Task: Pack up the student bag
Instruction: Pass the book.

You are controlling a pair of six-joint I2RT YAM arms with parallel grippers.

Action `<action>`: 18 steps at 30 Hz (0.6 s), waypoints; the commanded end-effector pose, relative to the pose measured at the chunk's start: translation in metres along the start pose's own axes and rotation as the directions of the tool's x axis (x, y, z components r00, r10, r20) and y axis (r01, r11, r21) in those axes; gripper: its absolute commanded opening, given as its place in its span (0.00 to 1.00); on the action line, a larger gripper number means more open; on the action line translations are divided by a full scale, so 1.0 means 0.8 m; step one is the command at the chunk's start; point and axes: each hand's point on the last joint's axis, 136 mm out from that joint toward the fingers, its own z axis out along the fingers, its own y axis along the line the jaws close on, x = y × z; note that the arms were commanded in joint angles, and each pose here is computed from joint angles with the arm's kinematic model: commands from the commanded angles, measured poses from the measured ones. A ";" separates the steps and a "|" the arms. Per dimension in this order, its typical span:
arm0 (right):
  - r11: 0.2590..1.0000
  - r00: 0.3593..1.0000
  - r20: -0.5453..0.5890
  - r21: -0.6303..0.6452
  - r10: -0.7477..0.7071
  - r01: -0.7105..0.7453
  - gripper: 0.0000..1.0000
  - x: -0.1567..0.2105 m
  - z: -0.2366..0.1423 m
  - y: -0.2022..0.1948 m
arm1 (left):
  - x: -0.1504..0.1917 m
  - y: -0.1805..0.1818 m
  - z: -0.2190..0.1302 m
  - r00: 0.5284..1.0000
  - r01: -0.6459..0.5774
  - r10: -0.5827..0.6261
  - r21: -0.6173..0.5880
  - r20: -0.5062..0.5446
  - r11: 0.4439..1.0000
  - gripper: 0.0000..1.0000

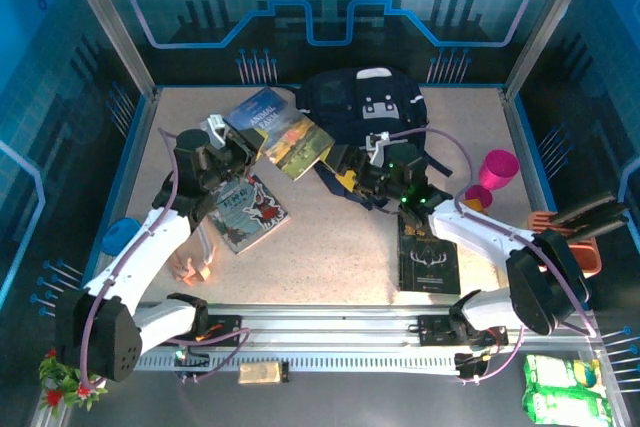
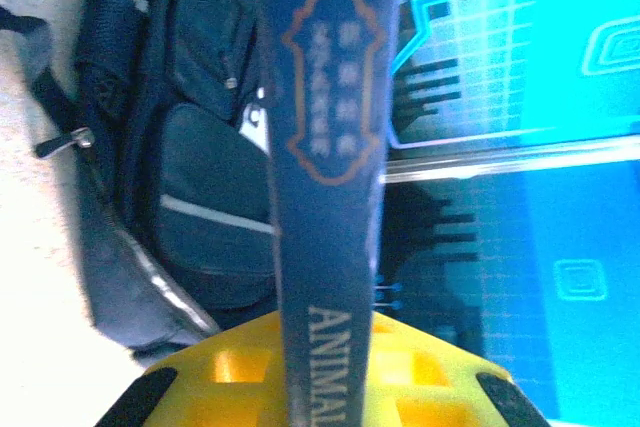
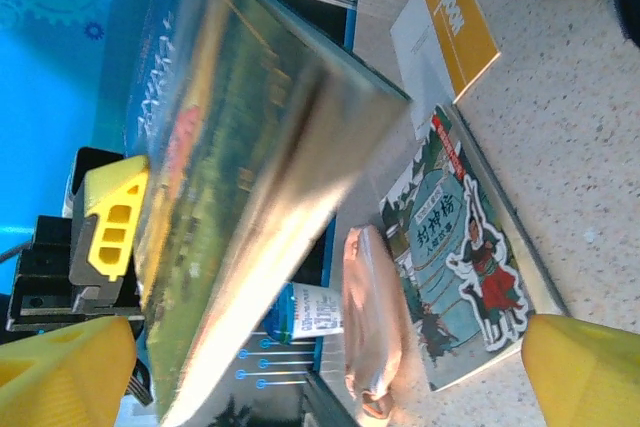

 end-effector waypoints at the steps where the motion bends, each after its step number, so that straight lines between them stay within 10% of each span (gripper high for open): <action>1: 0.994 0.998 0.024 -0.095 0.061 -0.058 1.00 -0.013 0.014 0.038 | -0.019 -0.065 -0.006 0.999 0.019 -0.026 0.183 0.041 0.983 0.00; 18: 0.964 0.994 -0.018 -0.242 0.110 -0.111 0.70 -0.021 0.072 0.091 | -0.023 -0.052 -0.006 0.992 0.098 -0.112 0.191 0.060 0.977 0.00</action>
